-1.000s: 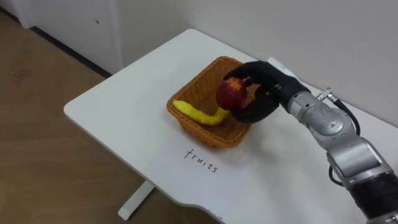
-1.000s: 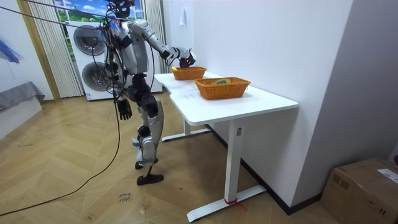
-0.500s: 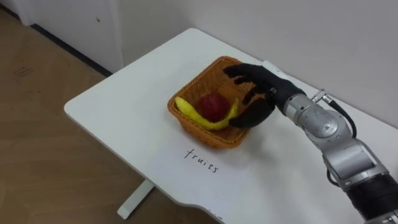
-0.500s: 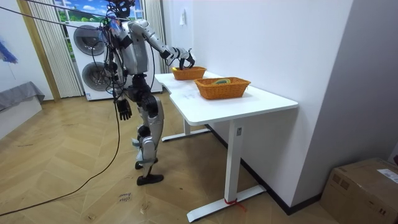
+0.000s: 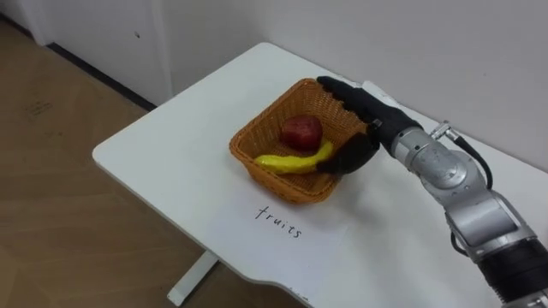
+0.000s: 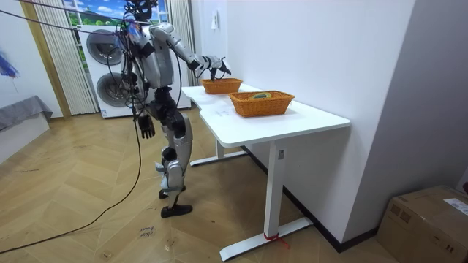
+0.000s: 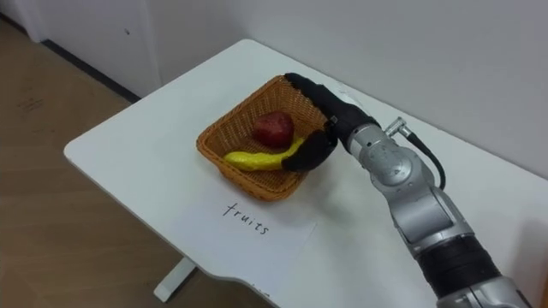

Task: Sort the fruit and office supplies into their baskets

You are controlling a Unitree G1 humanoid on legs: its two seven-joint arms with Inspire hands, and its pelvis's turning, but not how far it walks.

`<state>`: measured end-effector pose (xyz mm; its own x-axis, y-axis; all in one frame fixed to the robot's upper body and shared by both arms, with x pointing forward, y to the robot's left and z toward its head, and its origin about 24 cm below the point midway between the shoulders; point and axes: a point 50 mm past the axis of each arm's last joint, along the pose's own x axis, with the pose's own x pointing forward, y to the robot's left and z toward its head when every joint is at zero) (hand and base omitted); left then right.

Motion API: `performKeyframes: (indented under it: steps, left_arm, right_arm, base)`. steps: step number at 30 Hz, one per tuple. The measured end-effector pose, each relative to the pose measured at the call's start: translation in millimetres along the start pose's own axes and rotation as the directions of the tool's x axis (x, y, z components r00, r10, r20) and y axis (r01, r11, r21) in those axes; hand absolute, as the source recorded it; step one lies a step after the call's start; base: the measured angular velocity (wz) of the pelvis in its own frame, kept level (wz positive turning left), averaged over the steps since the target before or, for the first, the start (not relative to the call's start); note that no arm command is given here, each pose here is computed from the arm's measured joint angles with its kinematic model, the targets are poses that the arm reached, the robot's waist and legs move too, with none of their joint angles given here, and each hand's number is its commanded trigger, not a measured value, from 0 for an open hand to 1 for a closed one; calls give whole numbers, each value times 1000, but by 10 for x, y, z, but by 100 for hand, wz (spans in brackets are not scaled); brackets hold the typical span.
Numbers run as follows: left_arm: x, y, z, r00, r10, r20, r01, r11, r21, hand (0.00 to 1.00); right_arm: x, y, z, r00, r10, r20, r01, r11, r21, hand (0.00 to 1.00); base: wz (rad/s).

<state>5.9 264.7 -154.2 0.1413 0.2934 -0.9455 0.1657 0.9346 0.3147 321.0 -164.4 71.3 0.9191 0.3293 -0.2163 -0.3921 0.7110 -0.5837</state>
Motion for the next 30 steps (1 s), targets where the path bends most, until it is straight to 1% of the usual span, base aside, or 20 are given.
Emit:
performKeyframes:
  steps: [4, 7, 9, 12, 16, 18, 21, 22, 24, 26, 30]
  left_arm:
    - [5, -3, 38, 1000, 3, 10, -3, 1000, -3, 0]
    - [6, 3, 27, 1000, 12, 6, -12, 1000, -6, 0]
    - [5, 26, 33, 1000, 19, 10, -19, 1000, -22, 0]
    - [7, 38, 76, 999, 25, 34, -24, 999, -26, 0]
    - [15, 51, 170, 997, 31, 65, -30, 999, -27, 0]
    - [14, 61, 210, 996, 36, 79, -34, 999, -28, 0]
    - [11, 85, 201, 994, 63, 88, -61, 998, -23, 0]
    - [11, 85, 193, 994, 66, 86, -65, 998, -23, 0]
    - [9, 73, 160, 994, 77, 76, -76, 997, -24, 0]
    - [8, 74, 160, 994, 82, 77, -81, 996, -25, 0]
    - [3, 69, 145, 992, 93, 83, -91, 996, -24, 0]
  right_arm:
    - [-11, -58, -2, 1000, -26, 0, 26, 1000, 3, 0]
    - [-42, -182, 45, 996, -83, 22, 82, 997, 5, 0]
    - [-113, -373, 183, 982, -169, 89, 168, 986, 12, 0]
    - [-211, -555, 359, 946, -265, 185, 267, 964, 14, 0]
    - [-316, -729, 471, 898, -364, 245, 359, 931, 67, 0]
    - [-380, -848, 475, 867, -432, 248, 423, 902, 93, 0]
    - [-527, -1073, 460, 802, -545, 244, 500, 837, 223, 0]
    - [-557, -1104, 473, 789, -561, 249, 510, 825, 243, 0]
    - [-659, -1198, 549, 735, -621, 273, 527, 776, 346, 0]
    - [-725, -1255, 580, 699, -658, 280, 536, 741, 404, 0]
    - [-883, -1355, 537, 609, -752, 252, 616, 648, 448, 0]
  base:
    - [-2]
    - [-6]
    - [-7]
    - [-15]
    - [-16]
    - [-20]
    - [-37]
    - [-37]
    - [-24]
    - [-29]
    - [-29]
